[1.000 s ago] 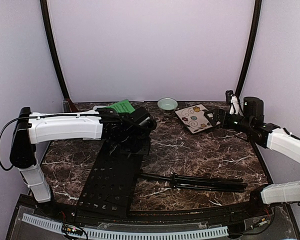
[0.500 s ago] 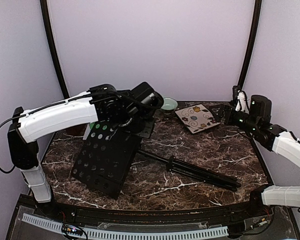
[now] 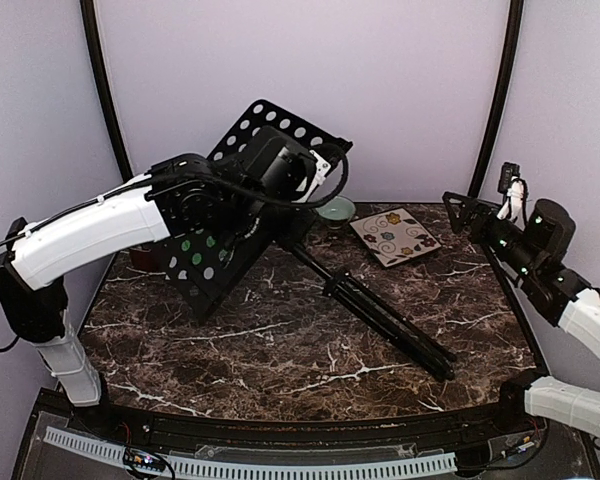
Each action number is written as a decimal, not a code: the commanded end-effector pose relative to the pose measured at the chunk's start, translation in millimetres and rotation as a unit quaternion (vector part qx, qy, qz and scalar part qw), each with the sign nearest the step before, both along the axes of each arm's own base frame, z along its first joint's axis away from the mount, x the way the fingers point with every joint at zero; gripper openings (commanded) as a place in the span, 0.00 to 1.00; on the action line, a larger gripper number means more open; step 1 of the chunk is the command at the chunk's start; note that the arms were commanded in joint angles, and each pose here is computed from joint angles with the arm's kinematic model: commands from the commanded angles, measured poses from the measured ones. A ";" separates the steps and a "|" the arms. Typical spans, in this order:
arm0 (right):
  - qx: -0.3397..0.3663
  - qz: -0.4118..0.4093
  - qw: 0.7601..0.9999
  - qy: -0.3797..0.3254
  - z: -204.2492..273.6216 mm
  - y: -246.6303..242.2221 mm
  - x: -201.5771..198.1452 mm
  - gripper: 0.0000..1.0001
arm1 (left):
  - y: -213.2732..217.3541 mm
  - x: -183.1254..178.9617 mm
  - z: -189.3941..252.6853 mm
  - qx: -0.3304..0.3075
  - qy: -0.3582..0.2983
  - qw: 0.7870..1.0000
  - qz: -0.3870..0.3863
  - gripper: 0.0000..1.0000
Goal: Set up the instrument practice props
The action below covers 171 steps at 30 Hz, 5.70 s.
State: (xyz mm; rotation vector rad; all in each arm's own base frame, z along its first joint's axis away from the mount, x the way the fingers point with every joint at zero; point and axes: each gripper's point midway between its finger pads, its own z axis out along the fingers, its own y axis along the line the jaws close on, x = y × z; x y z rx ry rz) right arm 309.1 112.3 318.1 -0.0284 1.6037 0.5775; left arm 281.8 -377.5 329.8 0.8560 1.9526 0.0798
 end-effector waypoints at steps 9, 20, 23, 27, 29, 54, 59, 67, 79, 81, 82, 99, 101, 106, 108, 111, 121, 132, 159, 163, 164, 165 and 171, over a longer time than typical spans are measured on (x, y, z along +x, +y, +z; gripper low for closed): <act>-0.021 0.083 0.996 0.035 31.0 36.3 17.4 1.00 | 61.0 -46.7 218.1 -0.091 -0.362 0.919 -0.125 0.00; 0.063 0.133 0.988 0.056 64.8 54.9 12.2 1.00 | 51.9 -76.6 259.1 -0.053 -0.455 0.862 -0.216 0.00; 0.098 0.199 0.975 0.011 99.4 68.3 -10.4 0.96 | 46.3 -85.5 267.0 -0.057 -0.467 0.849 -0.243 0.00; 0.040 0.237 0.970 0.030 94.5 87.6 -0.8 0.87 | 39.6 -99.3 275.8 -0.062 -0.485 0.826 -0.281 0.00; 0.027 0.264 0.964 0.014 92.9 94.9 -6.5 0.92 | 37.6 -106.7 279.2 -0.061 -0.493 0.814 -0.300 0.00; 0.003 0.609 0.792 -0.052 105.8 203.0 -99.1 0.89 | 9.9 -170.7 257.1 -0.090 -0.494 0.718 -0.482 0.00; -0.003 0.637 0.769 -0.051 108.4 219.5 -107.5 0.81 | 6.1 -172.8 252.4 -0.090 -0.488 0.715 -0.493 0.00; -0.014 0.655 0.753 -0.058 104.3 236.1 -120.1 0.70 | 0.2 -177.2 245.3 -0.095 -0.481 0.707 -0.510 0.00; -0.019 0.659 0.750 -0.059 104.1 242.2 -118.5 0.39 | -6.6 -177.8 240.4 -0.097 -0.475 0.703 -0.520 0.00; -0.019 0.659 0.749 -0.062 104.7 241.9 -119.0 0.30 | -6.5 -177.6 241.1 -0.097 -0.477 0.704 -0.518 0.00; -0.019 0.661 0.748 -0.064 104.9 241.6 -120.0 0.25 | -6.5 -177.3 241.2 -0.098 -0.477 0.704 -0.517 0.00; 0.007 0.596 0.779 -0.196 178.4 220.3 -110.7 0.00 | 26.2 -163.3 251.7 -0.145 -0.478 0.748 -0.437 0.75; 0.007 0.582 0.785 -0.214 189.7 214.4 -107.7 0.00 | 40.8 -165.8 250.8 -0.157 -0.477 0.753 -0.425 0.77; 0.015 0.557 0.793 -0.248 213.4 200.4 -98.2 0.00 | 62.3 -164.1 223.6 -0.169 -0.453 0.777 -0.404 0.77; 0.016 0.546 0.796 -0.262 222.5 195.6 -95.3 0.00 | 67.6 -156.5 209.9 -0.176 -0.435 0.795 -0.383 0.76; 0.011 0.510 0.810 -0.288 234.8 189.3 -88.8 0.00 | 69.9 -139.1 187.7 -0.206 -0.398 0.827 -0.339 0.75; 0.039 0.397 0.862 -0.314 249.2 169.8 -66.0 0.00 | 22.0 -69.7 94.5 -0.256 -0.243 0.912 -0.208 0.69; 0.044 0.314 0.896 -0.312 243.3 155.9 -51.8 0.00 | -11.2 -35.9 14.9 -0.276 -0.151 0.937 -0.149 0.61; -0.003 0.283 0.898 -0.337 194.2 176.7 -87.8 0.00 | -55.4 -11.5 -68.9 -0.299 -0.068 0.939 -0.158 0.45; -0.008 0.285 0.896 -0.340 191.7 179.1 -90.7 0.00 | -59.7 -9.1 -71.0 -0.295 -0.069 0.940 -0.158 0.45; -0.008 0.286 0.895 -0.341 191.8 179.6 -91.3 0.00 | -60.5 -8.8 -72.6 -0.294 -0.069 0.940 -0.159 0.45; -0.009 0.287 0.895 -0.342 191.9 179.9 -92.4 0.00 | -61.1 -8.5 -73.7 -0.292 -0.068 0.941 -0.159 0.45; -0.014 0.286 0.895 -0.342 187.9 180.9 -94.0 0.00 | -62.2 -7.2 -77.2 -0.289 -0.069 0.942 -0.158 0.45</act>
